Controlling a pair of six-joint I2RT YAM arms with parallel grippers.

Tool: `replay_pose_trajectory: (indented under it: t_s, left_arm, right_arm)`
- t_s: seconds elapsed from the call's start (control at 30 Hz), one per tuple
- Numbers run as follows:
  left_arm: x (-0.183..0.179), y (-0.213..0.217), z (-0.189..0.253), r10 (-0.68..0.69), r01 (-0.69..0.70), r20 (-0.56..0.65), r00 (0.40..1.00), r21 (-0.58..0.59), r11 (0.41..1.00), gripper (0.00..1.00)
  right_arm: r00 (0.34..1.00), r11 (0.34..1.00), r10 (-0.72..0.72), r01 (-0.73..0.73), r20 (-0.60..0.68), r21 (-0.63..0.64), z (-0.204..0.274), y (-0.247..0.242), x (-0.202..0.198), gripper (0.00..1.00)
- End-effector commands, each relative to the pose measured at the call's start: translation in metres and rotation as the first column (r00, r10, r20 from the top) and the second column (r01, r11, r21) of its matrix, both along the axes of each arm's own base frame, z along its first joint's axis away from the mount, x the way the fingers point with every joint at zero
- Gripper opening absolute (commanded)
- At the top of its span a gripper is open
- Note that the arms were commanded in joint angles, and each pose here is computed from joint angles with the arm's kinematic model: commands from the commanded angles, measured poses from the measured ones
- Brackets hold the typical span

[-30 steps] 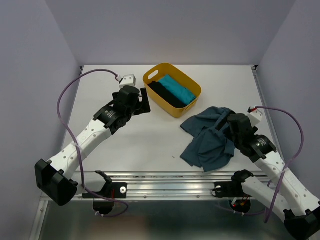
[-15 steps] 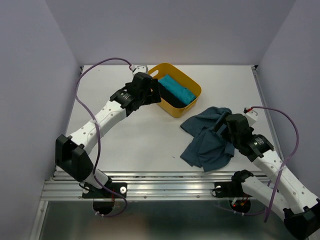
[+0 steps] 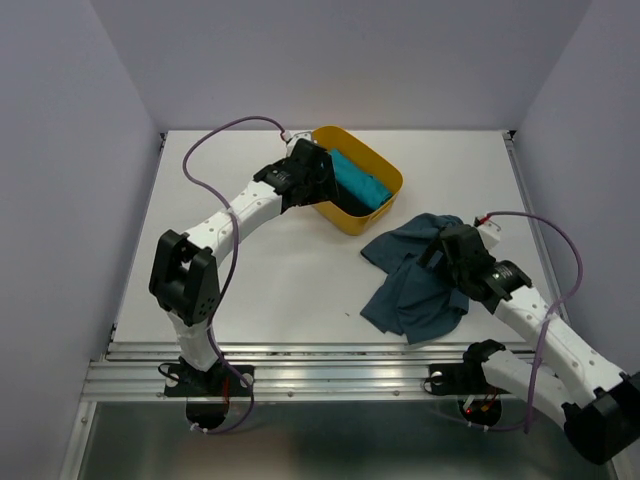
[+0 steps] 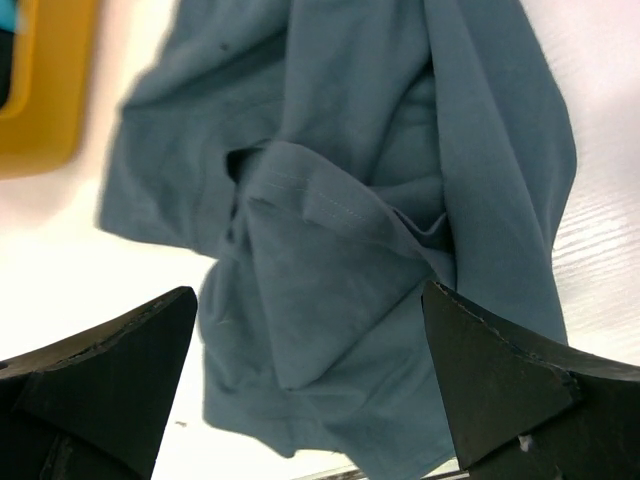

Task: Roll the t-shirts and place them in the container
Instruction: Pick up the T-shirt from the center of the board.

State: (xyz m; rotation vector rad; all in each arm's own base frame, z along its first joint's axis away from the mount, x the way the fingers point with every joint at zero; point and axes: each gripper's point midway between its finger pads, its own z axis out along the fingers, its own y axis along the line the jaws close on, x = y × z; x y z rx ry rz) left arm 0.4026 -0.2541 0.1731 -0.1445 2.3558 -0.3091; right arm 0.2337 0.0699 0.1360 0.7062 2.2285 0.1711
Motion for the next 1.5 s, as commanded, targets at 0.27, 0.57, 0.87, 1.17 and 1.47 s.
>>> replay_pose_trajectory:
  t_s: [0.27,0.57,0.87,1.17,1.47]
  left_arm:
    - [0.007,-0.010,0.026,-0.047,0.049,0.038,0.998,-0.034,0.998,0.98]
    - [0.008,0.001,0.025,-0.025,0.026,0.024,0.999,-0.029,0.999,0.98]
    - [0.004,0.001,0.032,-0.044,0.046,0.031,0.999,-0.060,0.997,0.98]
    - [0.009,0.000,0.029,-0.044,0.044,0.014,0.999,-0.062,0.997,0.98]
    - [0.006,-0.002,0.018,-0.045,0.044,-0.012,0.999,-0.071,0.996,0.98]
  right_arm:
    - [0.999,0.991,0.004,-0.010,-0.045,-0.134,-0.026,0.008,0.046,0.71]
    - [0.995,0.982,0.009,-0.028,-0.104,-0.186,-0.046,0.007,0.071,0.29]
    - [0.997,0.992,0.064,-0.058,0.052,-0.113,0.022,0.018,0.094,0.01]
    - [1.000,0.996,-0.018,0.020,0.020,-0.082,0.014,-0.016,0.067,0.66]
    - [0.981,0.995,0.050,-0.066,-0.186,-0.080,-0.060,-0.008,0.051,0.94]
